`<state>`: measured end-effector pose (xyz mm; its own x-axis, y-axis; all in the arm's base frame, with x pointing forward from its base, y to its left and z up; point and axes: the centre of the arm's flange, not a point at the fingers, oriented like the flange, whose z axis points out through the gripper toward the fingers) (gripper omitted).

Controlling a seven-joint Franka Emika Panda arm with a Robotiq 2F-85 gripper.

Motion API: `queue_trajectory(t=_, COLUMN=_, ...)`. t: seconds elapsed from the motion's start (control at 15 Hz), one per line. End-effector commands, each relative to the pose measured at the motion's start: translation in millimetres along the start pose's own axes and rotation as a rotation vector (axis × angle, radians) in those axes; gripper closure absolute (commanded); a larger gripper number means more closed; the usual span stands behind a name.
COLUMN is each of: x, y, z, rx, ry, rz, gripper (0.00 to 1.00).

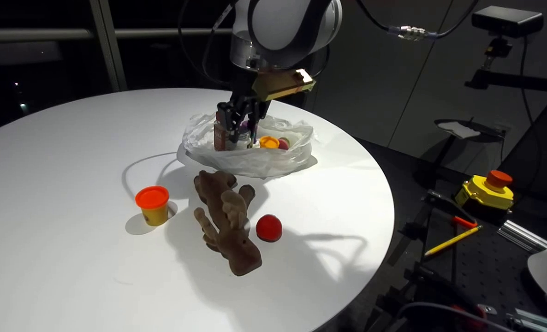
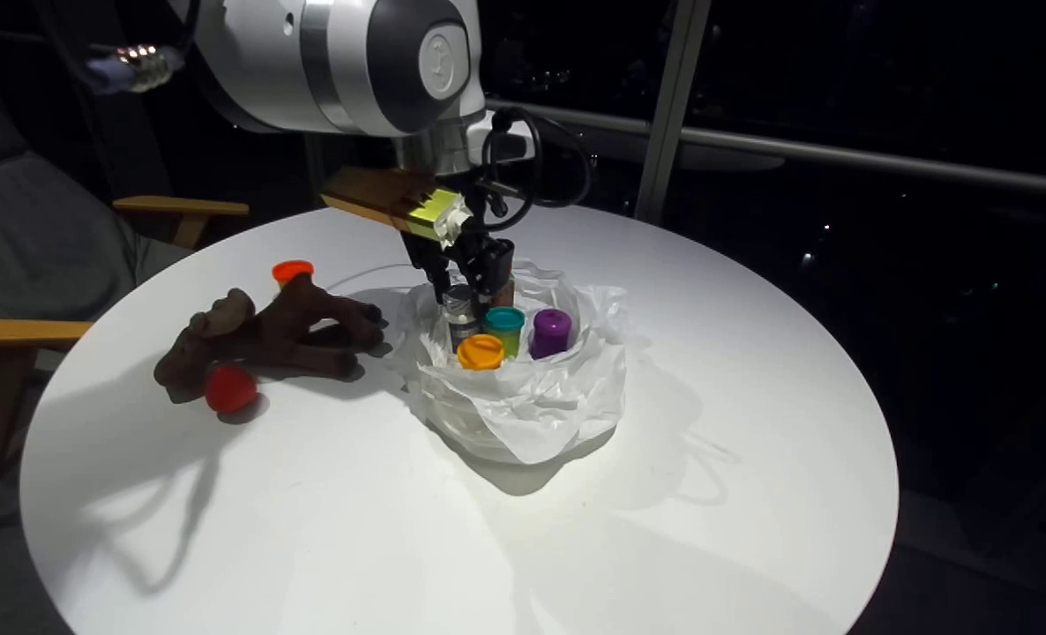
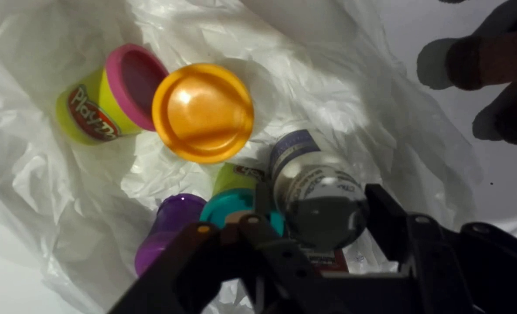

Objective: Put all the contents on the table into the plastic bag.

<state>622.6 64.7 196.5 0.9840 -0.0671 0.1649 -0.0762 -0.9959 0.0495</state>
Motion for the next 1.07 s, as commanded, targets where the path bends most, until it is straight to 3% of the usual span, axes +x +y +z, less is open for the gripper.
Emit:
queue_trajectory(t=0.0, x=17.2, y=-3.3, z=5.6, rx=-0.018, ry=-0.012, rz=-0.001, gripper=0.1)
queue_trajectory(t=0.07, x=18.4, y=-1.8, z=2.2, rx=-0.018, ry=-0.007, rz=0.003, gripper=0.01)
queue_trajectory(t=0.13, x=18.6, y=-1.3, z=-3.8, rx=-0.012, ry=0.0, rz=0.005, gripper=0.0)
queue_trajectory(t=0.4, x=-4.1, y=-2.6, z=-52.8, rx=-0.014, ry=-0.016, rz=0.042, gripper=0.0)
queue_trajectory(t=0.67, x=-56.2, y=-17.2, z=-94.8, rx=-0.008, ry=-0.124, rz=0.037, gripper=0.0)
queue_trajectory(t=1.0, x=-128.8, y=-66.7, z=-68.1, rx=0.01, ry=-0.237, rz=-0.173, gripper=0.0)
